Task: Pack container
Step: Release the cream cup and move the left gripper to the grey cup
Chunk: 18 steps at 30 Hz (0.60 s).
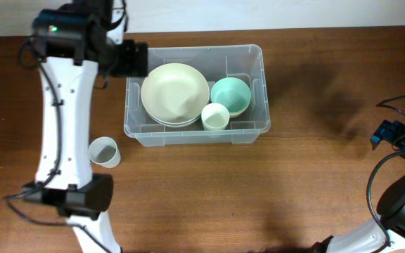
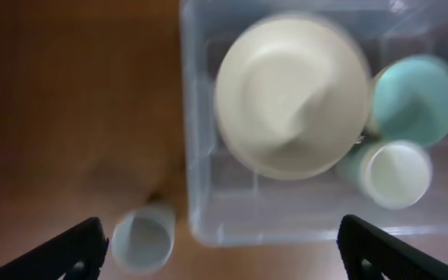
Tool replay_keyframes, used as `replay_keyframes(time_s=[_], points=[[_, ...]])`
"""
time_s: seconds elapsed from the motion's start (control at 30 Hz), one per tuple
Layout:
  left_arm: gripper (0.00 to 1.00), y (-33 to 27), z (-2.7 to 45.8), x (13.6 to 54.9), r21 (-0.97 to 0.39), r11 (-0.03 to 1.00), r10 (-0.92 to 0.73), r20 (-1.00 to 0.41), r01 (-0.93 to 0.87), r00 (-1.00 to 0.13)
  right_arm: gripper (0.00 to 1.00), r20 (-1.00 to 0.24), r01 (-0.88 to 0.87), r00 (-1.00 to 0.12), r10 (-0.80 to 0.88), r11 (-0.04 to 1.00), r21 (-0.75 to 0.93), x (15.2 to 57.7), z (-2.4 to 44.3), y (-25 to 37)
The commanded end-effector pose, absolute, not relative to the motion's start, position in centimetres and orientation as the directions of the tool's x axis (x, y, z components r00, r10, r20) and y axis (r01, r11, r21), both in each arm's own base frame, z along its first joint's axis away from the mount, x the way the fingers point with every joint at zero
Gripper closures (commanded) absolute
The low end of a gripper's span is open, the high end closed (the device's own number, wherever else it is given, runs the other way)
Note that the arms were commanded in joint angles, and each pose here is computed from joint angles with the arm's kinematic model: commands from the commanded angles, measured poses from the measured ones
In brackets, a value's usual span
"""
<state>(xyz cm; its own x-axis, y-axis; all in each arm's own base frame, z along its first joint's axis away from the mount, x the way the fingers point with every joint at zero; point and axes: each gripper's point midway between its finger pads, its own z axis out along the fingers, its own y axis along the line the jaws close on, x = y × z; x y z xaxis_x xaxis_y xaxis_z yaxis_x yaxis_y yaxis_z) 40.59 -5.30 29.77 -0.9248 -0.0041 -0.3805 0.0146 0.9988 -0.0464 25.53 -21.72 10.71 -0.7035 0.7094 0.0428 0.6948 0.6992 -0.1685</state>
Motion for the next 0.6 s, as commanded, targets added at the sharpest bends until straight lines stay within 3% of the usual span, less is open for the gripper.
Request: replay_keyframes(time_s=[0.0, 0.13, 0.27, 0.57], points=[[0.02, -2.9, 29.9, 37.1, -0.037, 0.996, -0.085, -0.34, -0.076, -0.937, 0.01, 0.01, 0.704, -0.698, 0.716, 0.689, -0.173, 25.6, 11.6, -22.2], [0.01, 0.9, 27.3, 32.4, 0.048, 0.961, -0.252, -0.243, -0.271, -0.937, 0.01, 0.01, 0.704, -0.698, 0.716, 0.689, -0.173, 25.6, 11.6, -22.2], [0.01, 2.7, 25.3, 29.5, 0.044, 0.927, -0.358, -0.199, -0.373, -0.912, 0.01, 0.01, 0.704, -0.698, 0.716, 0.689, -0.173, 25.6, 11.6, -22.2], [0.0, 4.9, 18.0, 28.4, 0.04, 0.884, -0.459, -0.125, -0.466, -0.88, 0.01, 0.01, 0.704, -0.698, 0.716, 0.689, -0.173, 25.6, 11.6, -22.2]])
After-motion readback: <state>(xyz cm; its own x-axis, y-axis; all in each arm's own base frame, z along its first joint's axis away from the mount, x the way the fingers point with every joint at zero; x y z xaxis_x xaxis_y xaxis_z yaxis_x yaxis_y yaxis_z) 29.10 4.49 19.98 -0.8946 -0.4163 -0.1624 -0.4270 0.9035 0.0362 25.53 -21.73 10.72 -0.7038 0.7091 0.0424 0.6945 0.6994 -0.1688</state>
